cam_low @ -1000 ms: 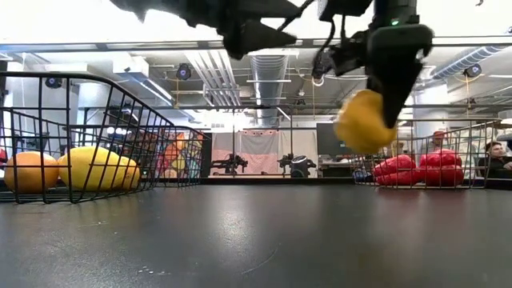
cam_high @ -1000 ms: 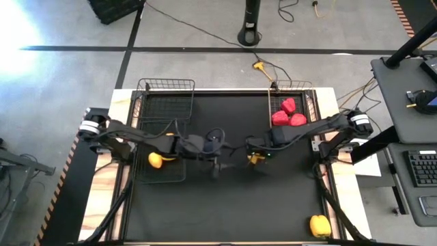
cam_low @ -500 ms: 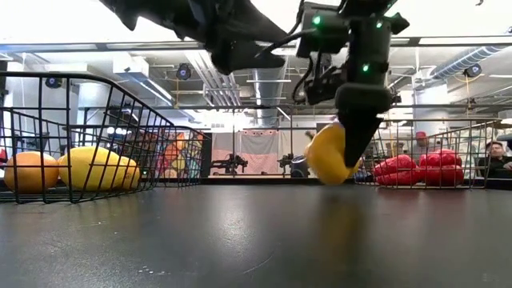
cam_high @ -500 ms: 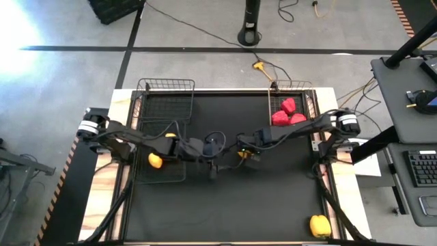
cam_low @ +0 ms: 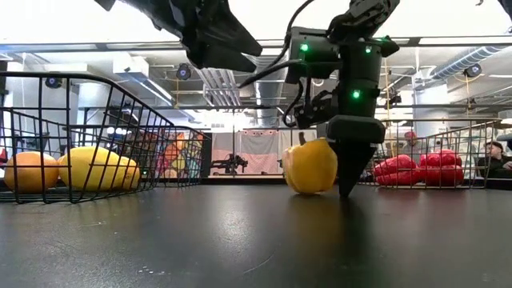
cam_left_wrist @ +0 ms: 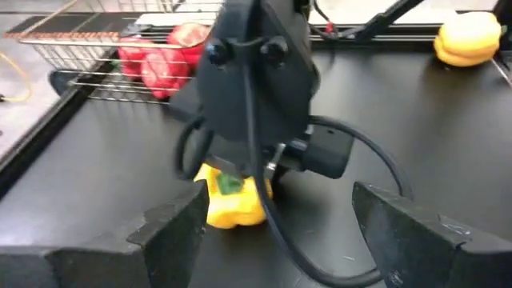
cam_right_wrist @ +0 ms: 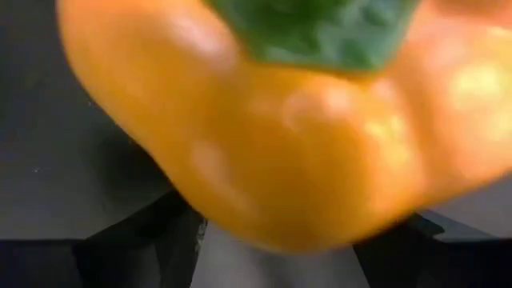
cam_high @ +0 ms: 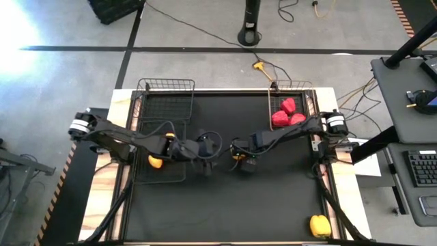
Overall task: Sort produce into baskets
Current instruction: Put the top yellow bell pepper into the top black wire basket
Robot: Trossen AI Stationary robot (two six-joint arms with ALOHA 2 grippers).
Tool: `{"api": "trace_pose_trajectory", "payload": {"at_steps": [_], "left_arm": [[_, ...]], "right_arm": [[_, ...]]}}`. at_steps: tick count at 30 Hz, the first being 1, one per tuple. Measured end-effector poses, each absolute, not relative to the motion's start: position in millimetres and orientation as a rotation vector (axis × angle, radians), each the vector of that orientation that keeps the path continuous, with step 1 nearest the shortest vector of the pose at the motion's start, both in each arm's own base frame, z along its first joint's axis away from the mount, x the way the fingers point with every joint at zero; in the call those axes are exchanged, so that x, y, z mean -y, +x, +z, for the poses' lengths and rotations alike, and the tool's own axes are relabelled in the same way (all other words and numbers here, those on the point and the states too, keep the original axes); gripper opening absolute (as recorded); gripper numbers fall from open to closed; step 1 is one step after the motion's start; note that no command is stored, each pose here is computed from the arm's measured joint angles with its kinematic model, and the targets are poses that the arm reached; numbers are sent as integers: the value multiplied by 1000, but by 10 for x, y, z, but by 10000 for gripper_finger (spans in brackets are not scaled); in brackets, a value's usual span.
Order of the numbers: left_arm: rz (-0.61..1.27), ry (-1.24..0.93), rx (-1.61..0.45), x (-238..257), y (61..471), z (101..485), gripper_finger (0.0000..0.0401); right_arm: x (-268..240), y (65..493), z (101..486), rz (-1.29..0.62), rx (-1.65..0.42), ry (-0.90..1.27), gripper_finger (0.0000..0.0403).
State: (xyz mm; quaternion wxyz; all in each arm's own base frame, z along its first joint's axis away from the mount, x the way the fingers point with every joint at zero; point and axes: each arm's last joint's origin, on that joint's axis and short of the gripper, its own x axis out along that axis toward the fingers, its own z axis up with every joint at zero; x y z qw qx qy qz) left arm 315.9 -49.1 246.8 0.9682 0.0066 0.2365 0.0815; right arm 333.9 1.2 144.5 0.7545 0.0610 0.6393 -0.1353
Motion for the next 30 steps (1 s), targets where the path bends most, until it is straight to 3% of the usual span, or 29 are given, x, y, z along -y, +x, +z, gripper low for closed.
{"api": "trace_pose_trajectory", "payload": {"at_steps": [6, 17, 30], "left_arm": [[174, 11, -472, 486, 3147, 2492, 292], [186, -23, -472, 484, 3147, 2485, 292], [241, -143, -343, 529, 3406, 2300, 295]], "right_arm": [[-18, 3337, 1447, -295, -1395, 129, 276], [-58, 3266, 1701, -279, -1332, 132, 387], [-204, 3029, 2088, -280, -1304, 162, 400]]}}
